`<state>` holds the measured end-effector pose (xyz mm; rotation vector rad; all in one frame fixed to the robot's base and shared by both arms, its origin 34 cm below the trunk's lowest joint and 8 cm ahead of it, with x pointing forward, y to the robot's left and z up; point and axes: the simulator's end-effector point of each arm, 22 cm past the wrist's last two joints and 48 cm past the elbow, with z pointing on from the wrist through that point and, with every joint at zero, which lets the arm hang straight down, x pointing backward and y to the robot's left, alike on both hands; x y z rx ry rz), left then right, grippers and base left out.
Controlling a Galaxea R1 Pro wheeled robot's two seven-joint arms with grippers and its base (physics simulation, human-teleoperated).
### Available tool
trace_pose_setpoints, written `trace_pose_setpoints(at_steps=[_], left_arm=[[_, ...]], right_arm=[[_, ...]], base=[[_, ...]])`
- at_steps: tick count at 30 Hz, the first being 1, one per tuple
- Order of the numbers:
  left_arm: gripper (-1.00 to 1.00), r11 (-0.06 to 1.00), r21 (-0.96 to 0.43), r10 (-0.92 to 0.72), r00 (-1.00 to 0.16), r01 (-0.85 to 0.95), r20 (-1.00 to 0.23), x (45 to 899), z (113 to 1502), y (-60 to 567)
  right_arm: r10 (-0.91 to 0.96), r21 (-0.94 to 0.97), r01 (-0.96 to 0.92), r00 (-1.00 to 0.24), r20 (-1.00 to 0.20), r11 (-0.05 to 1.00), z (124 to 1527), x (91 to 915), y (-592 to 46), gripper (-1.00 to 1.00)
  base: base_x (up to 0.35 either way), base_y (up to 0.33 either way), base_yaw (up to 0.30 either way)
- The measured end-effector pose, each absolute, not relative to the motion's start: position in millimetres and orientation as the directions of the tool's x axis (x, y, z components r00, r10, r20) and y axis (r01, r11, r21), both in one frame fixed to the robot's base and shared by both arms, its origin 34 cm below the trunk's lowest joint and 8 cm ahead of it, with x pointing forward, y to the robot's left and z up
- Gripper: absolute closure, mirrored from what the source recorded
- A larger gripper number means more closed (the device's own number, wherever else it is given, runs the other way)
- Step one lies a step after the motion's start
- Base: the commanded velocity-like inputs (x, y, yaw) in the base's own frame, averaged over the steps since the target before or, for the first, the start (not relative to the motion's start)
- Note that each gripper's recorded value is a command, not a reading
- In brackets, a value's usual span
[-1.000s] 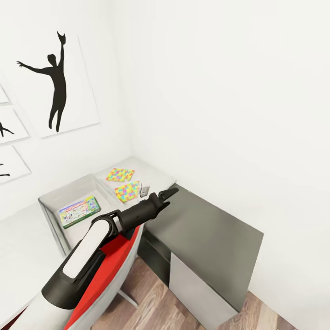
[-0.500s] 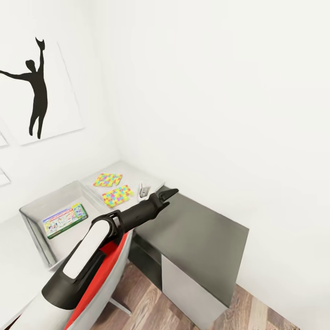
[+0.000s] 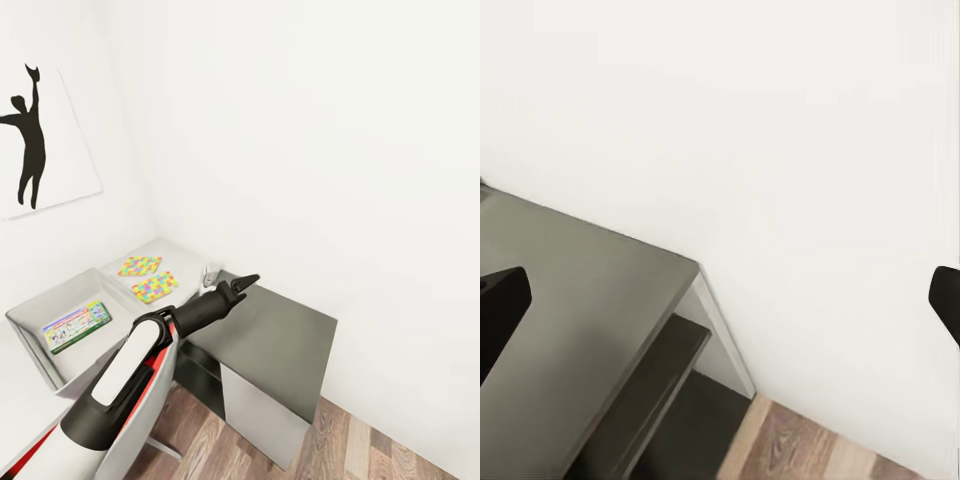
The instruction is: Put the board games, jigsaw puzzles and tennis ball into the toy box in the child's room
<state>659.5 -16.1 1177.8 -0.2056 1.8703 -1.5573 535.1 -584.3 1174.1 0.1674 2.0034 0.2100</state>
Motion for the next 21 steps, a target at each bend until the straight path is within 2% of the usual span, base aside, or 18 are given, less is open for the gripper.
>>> trace_pose_setpoints(at_steps=[21], left_arm=[[-1.00, 0.272, -0.905, -0.522, -0.740, 0.326, -0.423, 653, 1194, -17]], right_arm=[[0.217, 0.244, -0.011, -0.420, -0.881, 0.970, 1173, 536, -568, -1.00]], base=[[-0.011, 0.000, -0.141]])
